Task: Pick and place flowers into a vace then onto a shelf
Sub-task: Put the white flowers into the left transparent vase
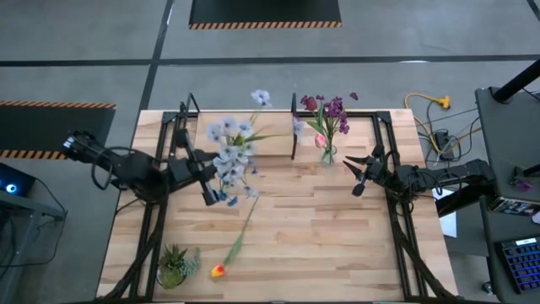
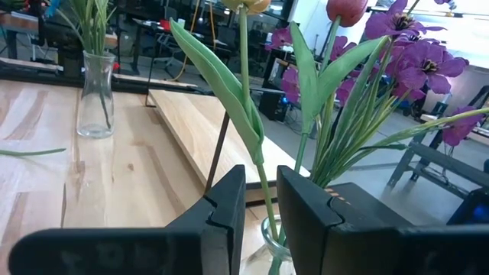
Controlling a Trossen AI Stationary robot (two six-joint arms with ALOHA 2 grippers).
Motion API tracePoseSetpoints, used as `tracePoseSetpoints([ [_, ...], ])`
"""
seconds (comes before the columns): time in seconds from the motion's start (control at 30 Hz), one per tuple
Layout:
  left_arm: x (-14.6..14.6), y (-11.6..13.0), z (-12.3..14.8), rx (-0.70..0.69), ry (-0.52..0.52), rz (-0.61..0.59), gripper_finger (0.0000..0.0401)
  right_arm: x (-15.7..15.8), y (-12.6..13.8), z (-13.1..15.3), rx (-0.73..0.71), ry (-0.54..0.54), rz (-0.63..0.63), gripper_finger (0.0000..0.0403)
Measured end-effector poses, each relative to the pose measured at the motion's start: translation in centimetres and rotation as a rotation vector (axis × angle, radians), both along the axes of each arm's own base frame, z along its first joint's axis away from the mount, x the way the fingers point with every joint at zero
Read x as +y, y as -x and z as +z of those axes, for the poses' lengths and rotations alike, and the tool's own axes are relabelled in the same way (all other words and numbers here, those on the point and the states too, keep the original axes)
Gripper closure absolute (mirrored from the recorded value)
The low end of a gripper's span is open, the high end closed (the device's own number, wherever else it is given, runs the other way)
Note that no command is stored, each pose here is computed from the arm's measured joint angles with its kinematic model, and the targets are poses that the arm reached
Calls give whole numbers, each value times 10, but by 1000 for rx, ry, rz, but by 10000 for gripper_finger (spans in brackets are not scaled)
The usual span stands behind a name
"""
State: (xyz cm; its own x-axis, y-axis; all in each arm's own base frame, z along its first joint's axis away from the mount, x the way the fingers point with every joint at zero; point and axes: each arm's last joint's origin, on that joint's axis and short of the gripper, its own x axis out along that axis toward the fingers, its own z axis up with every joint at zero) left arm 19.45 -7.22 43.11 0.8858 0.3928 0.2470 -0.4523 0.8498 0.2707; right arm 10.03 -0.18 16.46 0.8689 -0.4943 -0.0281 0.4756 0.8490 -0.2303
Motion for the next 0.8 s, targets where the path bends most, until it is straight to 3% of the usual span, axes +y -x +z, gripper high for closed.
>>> tracePoseSetpoints([
  [0.23, 8, 6, 2, 65, 45, 266, 401, 0, 0, 0, 0, 0, 0, 335],
  [0.43, 18, 22, -11, 117, 66, 406, 401, 0, 0, 0, 0, 0, 0, 335],
  [0.63, 33, 53, -26, 75, 129, 429, 401, 0, 0, 0, 1, 0, 0, 335],
  [0.8, 42, 70, -62, 70, 150, 422, 401, 0, 0, 0, 1, 0, 0, 335],
])
